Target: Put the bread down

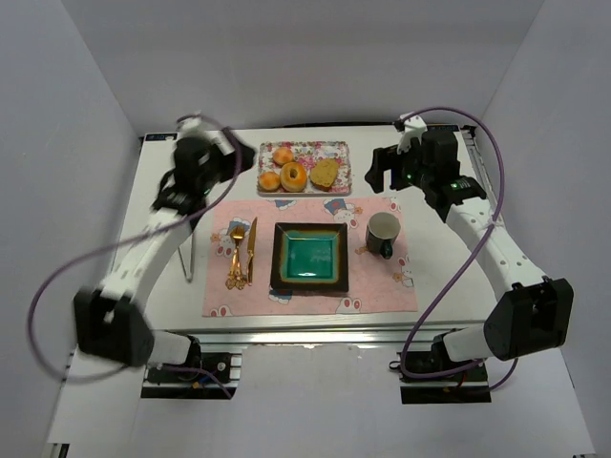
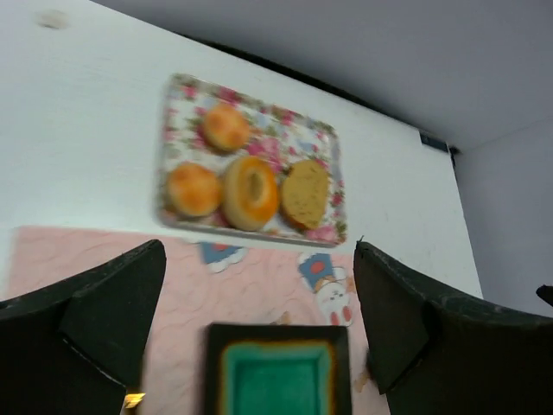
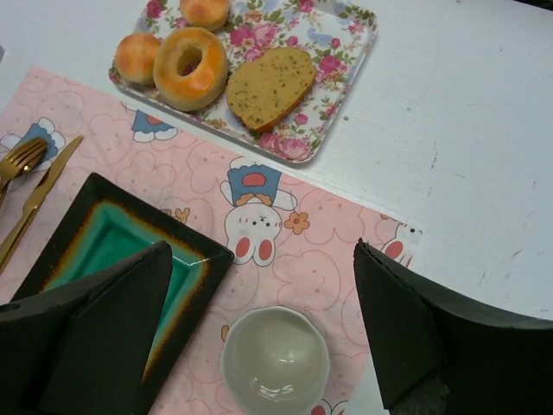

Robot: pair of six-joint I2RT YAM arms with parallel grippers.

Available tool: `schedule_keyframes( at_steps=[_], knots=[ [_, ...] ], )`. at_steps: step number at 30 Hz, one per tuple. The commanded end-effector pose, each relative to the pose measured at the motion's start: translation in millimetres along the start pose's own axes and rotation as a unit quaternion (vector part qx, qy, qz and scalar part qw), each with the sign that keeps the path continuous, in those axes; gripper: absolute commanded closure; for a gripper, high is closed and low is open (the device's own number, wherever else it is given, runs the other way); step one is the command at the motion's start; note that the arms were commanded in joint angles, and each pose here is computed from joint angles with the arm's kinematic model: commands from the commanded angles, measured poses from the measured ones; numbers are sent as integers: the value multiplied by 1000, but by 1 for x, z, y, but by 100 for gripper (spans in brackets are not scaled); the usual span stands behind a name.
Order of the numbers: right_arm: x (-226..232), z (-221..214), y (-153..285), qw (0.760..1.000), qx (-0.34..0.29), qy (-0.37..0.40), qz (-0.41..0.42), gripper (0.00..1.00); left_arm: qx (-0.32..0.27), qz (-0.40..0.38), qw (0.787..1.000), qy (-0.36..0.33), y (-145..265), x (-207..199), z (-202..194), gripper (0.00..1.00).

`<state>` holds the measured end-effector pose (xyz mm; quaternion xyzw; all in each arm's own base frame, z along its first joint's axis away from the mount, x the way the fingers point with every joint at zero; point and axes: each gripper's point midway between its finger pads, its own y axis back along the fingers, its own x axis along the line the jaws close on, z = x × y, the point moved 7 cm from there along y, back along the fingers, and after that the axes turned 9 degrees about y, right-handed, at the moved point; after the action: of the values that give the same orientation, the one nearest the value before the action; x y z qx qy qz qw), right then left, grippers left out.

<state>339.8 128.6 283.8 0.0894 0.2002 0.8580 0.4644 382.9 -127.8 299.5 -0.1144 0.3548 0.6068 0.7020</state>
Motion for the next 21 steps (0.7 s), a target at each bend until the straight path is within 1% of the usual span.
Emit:
schedule_keyframes(
  at_steps=[1,2,3,4,5,6,7,8,9,10,11,12,13,14,15,16,18,19,20,21],
  knots=[
    [2,8,0,999,-19,12,25,11,-23,82,996,14,70,71,0,2],
    [12,8,0,995,-35,42,88,11,-23,92,995,14,80,79,-2,2],
    [18,6,2,986,-51,86,134,12,-39,88,995,13,98,80,3,2],
    [24,-7,4,975,-45,125,179,24,-40,110,993,21,108,93,3,3],
    [35,-8,6,945,-80,194,250,32,-35,122,992,21,114,103,-4,17],
    [43,-10,9,931,-97,203,287,58,-42,119,992,18,124,103,-3,34],
    [48,-12,10,921,-106,206,313,72,-43,154,987,29,132,119,-1,60],
    [59,-12,14,895,-133,212,369,85,-36,167,985,25,136,126,-4,87],
    [64,-13,14,887,-138,208,389,96,-31,182,983,23,140,132,-6,100],
    [67,-13,12,885,-136,202,397,96,-23,201,979,24,144,140,-8,100],
    [70,-14,8,886,-123,190,406,90,-14,210,978,13,146,147,-12,100],
    [72,-15,6,882,-118,193,413,75,-2,224,974,9,147,154,-16,100],
    [75,-16,5,881,-110,191,419,47,21,257,966,10,149,169,-21,92],
    [75,-17,2,884,-99,186,418,39,39,277,960,-5,150,178,-25,69],
    [75,-17,1,884,-97,184,419,31,43,300,953,-2,150,184,-24,46],
    [75,-19,0,884,-95,184,419,29,59,311,948,-3,144,192,-26,21],
    [74,-22,-2,888,-91,186,412,27,75,313,947,-20,136,197,-26,9],
    [73,-22,-2,889,-89,186,409,27,72,309,948,-23,130,197,-20,2],
    [73,-23,-3,890,-86,187,406,27,100,315,943,-27,121,206,-25,2],
    [73,-25,-3,891,-85,187,405,26,117,313,942,-34,114,209,-25,2]
  ],
)
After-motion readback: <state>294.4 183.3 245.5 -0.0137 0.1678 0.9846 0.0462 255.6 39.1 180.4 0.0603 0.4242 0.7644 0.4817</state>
